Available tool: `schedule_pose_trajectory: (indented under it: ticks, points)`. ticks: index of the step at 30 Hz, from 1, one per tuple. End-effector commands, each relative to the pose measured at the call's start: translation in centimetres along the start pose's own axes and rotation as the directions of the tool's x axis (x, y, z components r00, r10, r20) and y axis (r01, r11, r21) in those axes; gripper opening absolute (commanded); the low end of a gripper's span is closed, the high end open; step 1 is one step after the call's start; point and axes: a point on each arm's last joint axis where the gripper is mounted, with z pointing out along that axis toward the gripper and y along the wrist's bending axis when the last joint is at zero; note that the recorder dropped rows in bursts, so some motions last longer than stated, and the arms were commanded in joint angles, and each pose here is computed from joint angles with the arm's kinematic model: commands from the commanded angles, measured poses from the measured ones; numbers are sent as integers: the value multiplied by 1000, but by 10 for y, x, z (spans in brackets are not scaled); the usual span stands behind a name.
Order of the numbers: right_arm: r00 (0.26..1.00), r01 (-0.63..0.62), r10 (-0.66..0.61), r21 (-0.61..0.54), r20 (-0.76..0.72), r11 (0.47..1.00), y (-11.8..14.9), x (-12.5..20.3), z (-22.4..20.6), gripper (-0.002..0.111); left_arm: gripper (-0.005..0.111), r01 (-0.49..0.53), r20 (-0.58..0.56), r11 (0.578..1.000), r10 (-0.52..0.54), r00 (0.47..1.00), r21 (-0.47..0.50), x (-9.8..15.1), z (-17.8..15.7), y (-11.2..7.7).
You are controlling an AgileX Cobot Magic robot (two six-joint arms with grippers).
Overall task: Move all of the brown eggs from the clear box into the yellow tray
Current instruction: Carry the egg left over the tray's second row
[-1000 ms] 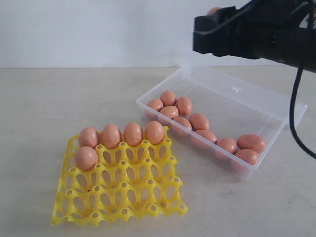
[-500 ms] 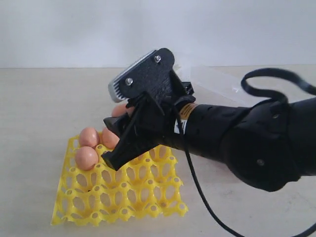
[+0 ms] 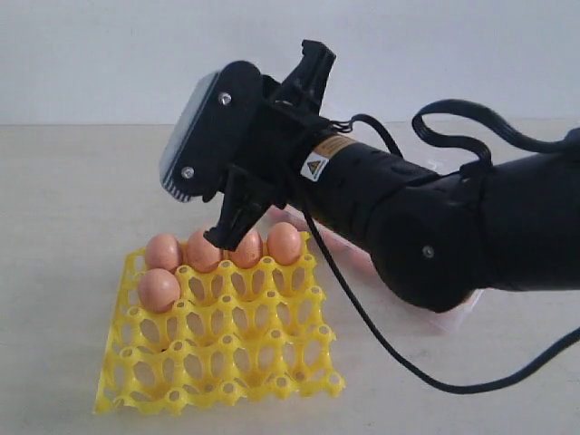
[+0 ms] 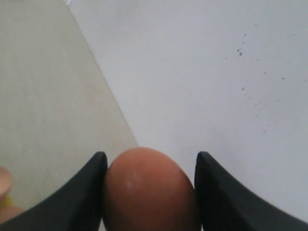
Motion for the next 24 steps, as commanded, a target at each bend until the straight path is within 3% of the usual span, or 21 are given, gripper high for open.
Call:
schedule_pose_trajectory:
  ticks: [1, 3, 4, 5, 7, 9, 10, 11, 14, 15, 17, 21, 24]
  points:
    - [996, -78, 74, 77, 51, 994, -17, -15, 12, 0, 4, -4, 3, 1000, 4, 1000, 3, 1, 0, 0]
    - [962, -267, 258, 100, 91, 958, -28, -22, 23, 0, 4, -4, 3, 1000, 4, 1000, 3, 1, 0, 0]
    - [920, -386, 375, 105, 113, 916, -35, -23, 29, 0, 4, -4, 3, 1000, 4, 1000, 3, 1, 0, 0]
    - [857, -512, 498, 100, 133, 853, -39, -22, 35, 0, 4, -4, 3, 1000, 4, 1000, 3, 1, 0, 0]
    - [675, -737, 726, 69, 131, 672, -41, -15, 50, 0, 4, -4, 3, 1000, 4, 1000, 3, 1, 0, 0]
    - [528, -849, 846, 29, 78, 528, -35, -6, 61, 0, 4, -4, 3, 1000, 4, 1000, 3, 1, 0, 0]
    - [489, -872, 872, -4, 39, 489, -29, -4, 65, 0, 4, -4, 3, 1000, 4, 1000, 3, 1, 0, 0]
    - [492, -870, 871, -36, 7, 492, -21, -2, 68, 0, 4, -4, 3, 1000, 4, 1000, 3, 1, 0, 0]
    - [607, -785, 790, -224, -89, 578, 3, -6, 69, 0, 4, -4, 3, 1000, 4, 1000, 3, 1, 0, 0]
    - [630, -761, 767, -290, -119, 580, 10, -9, 68, 0, 4, -4, 3, 1000, 4, 1000, 3, 1, 0, 0]
    - [658, -722, 733, -418, -169, 552, 21, -13, 63, 0, 4, -4, 3, 1000, 4, 1000, 3, 1, 0, 0]
    - [700, -619, 673, -672, -238, 406, 37, -17, 48, 0, 4, -4, 3, 1000, 4, 1000, 3, 1, 0, 0]
    - [715, -576, 653, -741, -251, 346, 43, -5, 48, 0, 4, -4, 3, 1000, 4, 1000, 3, 1, 0, 0]
